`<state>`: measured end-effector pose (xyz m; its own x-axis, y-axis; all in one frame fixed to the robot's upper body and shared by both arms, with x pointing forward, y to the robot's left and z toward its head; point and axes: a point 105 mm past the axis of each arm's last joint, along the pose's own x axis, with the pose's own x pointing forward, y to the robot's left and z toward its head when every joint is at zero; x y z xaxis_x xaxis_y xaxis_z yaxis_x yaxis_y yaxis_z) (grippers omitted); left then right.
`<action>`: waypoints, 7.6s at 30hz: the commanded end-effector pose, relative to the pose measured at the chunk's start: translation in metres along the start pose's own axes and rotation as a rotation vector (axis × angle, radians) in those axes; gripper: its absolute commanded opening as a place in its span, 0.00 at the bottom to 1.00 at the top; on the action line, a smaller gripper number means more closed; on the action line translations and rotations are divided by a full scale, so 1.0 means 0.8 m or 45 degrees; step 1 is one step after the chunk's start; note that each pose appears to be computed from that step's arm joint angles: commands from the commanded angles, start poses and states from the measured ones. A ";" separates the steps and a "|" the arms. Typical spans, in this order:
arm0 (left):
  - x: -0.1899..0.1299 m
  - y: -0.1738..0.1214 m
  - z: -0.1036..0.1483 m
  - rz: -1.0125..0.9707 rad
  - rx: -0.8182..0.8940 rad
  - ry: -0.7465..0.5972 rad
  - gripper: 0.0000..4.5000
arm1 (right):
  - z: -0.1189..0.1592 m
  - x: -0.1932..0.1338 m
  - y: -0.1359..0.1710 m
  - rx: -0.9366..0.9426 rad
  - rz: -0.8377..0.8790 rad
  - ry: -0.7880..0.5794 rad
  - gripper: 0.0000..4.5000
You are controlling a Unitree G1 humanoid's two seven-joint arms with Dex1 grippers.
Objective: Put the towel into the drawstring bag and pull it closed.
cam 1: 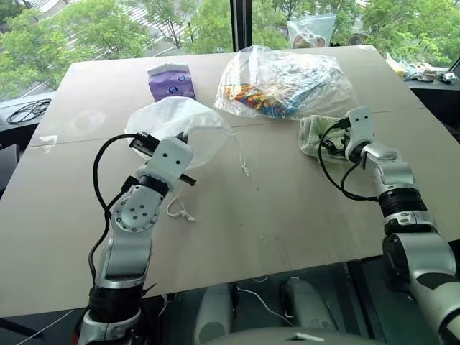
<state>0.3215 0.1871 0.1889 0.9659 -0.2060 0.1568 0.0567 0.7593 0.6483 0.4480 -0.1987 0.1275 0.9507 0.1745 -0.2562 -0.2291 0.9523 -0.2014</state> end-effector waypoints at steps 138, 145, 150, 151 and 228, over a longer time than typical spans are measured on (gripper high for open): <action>-0.047 -0.070 0.093 -1.121 -0.862 -0.223 0.00 | 0.066 -0.155 0.245 0.807 1.346 0.055 0.03; -0.059 -0.078 0.093 -1.229 -0.869 -0.213 0.00 | 0.093 -0.124 0.226 1.267 1.212 -0.048 0.03; -0.057 -0.080 0.095 -1.234 -0.857 -0.221 0.00 | 0.130 -0.128 0.225 1.676 1.245 -0.142 0.03; -0.055 -0.081 0.095 -1.232 -0.855 -0.225 0.00 | 0.137 -0.128 0.225 1.747 1.245 -0.146 0.03; 0.026 -0.056 0.106 -1.005 -1.298 -0.304 0.00 | 0.121 -0.101 0.215 1.273 0.791 -0.113 0.52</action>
<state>0.3180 0.0930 0.2102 0.5272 -0.8384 0.1379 0.8372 0.4848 -0.2530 0.3590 -0.0259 0.1882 0.7659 0.6421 -0.0335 -0.3461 0.4556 0.8201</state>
